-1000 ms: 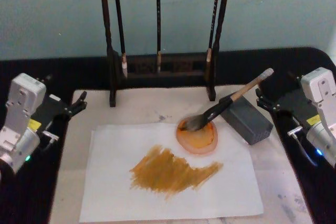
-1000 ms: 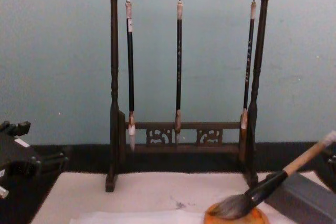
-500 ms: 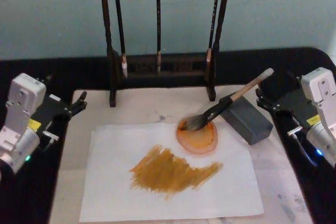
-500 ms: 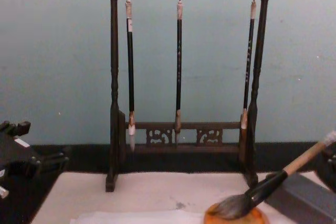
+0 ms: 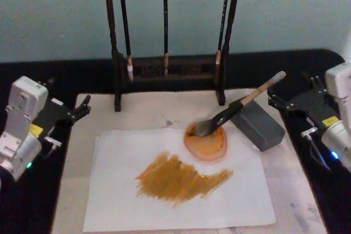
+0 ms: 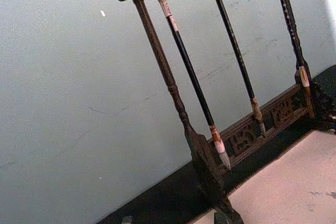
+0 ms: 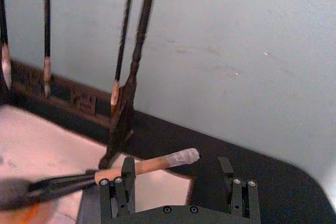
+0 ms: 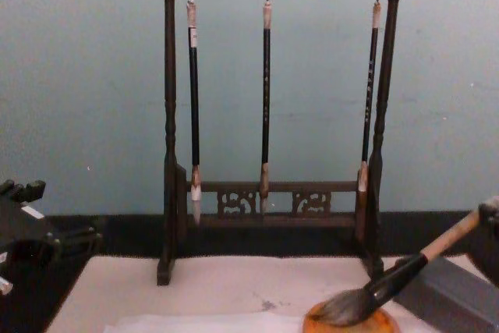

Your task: Pick up the brush from the inkstone, write on the paper, then place the brush back to its original position.

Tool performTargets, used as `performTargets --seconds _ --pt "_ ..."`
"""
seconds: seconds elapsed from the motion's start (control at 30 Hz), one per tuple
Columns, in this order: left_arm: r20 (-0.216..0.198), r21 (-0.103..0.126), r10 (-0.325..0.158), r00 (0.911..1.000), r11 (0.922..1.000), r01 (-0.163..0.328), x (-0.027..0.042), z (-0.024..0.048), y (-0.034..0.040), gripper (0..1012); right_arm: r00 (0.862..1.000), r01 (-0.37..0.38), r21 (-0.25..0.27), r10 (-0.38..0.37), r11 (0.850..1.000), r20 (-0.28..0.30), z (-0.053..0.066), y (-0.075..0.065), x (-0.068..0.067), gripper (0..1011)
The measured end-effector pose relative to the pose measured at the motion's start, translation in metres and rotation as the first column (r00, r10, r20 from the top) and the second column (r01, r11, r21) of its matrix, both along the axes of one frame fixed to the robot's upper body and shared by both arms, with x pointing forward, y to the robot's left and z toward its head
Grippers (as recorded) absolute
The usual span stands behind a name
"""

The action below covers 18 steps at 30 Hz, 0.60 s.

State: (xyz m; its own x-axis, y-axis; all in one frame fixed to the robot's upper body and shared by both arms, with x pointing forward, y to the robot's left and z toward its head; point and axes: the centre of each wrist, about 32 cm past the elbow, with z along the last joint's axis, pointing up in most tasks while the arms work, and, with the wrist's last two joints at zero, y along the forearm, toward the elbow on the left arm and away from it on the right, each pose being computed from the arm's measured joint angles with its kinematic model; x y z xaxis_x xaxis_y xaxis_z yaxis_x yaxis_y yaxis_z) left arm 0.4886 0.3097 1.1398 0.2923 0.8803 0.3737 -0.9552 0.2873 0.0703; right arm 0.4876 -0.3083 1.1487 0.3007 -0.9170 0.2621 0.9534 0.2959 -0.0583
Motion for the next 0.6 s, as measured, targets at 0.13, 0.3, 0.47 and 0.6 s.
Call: performTargets --seconds 0.13,0.3,0.47,0.6 --pt "0.0 0.0 0.0 1.0 1.0 0.0 0.0 0.0 0.0 1010 0.999 0.012 0.162 -0.003 0.987 -0.051 0.002 -0.005 -0.007 1000" --pt "0.0 0.0 0.0 1.0 1.0 0.0 0.0 0.0 0.0 1010 0.983 0.056 0.464 0.032 0.884 -0.18 0.001 -0.016 -0.023 1000" --pt "0.0 0.0 0.0 1.0 1.0 0.0 0.0 0.0 0.0 1010 0.959 0.134 0.656 0.069 0.743 -0.275 -0.002 -0.027 -0.036 1000" --pt "0.0 0.0 0.0 1.0 1.0 0.0 0.0 0.0 0.0 1010 0.939 0.195 0.775 0.113 0.601 -0.324 -0.006 -0.033 -0.043 1000"
